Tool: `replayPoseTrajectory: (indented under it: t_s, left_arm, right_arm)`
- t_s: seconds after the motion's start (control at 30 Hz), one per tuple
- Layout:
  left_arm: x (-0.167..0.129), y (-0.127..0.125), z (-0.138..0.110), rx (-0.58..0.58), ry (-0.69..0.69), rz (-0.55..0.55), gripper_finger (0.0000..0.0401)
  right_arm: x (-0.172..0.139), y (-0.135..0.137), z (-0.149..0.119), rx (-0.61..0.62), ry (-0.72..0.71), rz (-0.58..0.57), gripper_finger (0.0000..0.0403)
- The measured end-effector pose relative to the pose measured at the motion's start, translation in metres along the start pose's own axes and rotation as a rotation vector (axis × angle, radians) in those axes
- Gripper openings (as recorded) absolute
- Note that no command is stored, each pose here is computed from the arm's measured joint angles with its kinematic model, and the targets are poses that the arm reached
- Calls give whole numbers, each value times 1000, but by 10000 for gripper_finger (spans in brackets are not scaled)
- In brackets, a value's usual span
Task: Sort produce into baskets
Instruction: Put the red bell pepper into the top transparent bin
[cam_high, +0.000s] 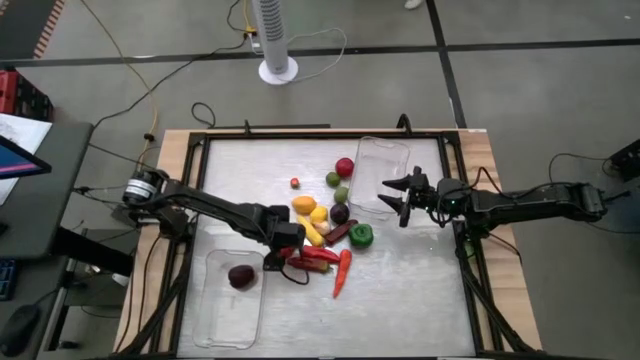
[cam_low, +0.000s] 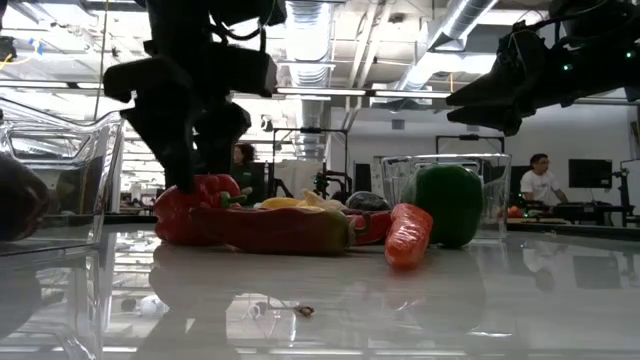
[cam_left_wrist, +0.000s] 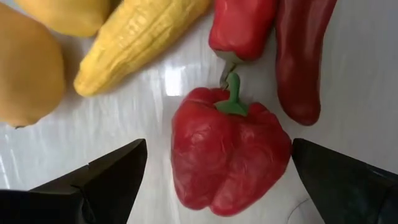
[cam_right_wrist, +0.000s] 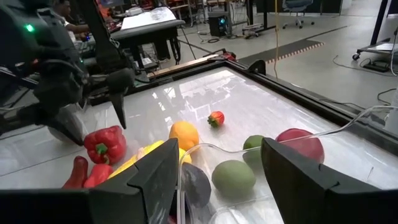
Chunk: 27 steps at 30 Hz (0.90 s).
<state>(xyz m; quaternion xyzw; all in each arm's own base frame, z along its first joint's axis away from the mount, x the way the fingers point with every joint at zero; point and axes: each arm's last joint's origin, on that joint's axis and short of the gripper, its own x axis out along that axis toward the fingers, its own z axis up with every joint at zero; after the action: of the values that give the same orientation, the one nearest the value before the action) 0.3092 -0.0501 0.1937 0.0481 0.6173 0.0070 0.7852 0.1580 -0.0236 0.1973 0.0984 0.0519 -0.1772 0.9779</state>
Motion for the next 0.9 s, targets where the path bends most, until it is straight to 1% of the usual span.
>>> replayPoseTrajectory:
  t_s: [0.1,0.27,0.47,0.63,0.77,0.83,0.9]
  left_arm:
    - [1,-1,-1,29,-3,-28,386]
    - [4,0,-1,68,5,-8,374]
    - [12,-1,3,135,-4,21,327]
    - [11,-1,3,140,-7,19,279]
    - [0,0,8,141,8,22,261]
    - [-10,2,11,147,34,44,263]
    - [-22,6,17,143,31,91,269]
  right_arm:
    - [0,0,0,0,0,0,256]
    - [0,0,0,1,-1,1,256]
    - [0,0,0,2,-3,2,256]
    - [0,0,0,2,-2,2,256]
    - [0,0,0,2,-2,2,256]
    - [0,0,0,3,-4,3,256]
    - [0,0,1,3,-6,3,256]
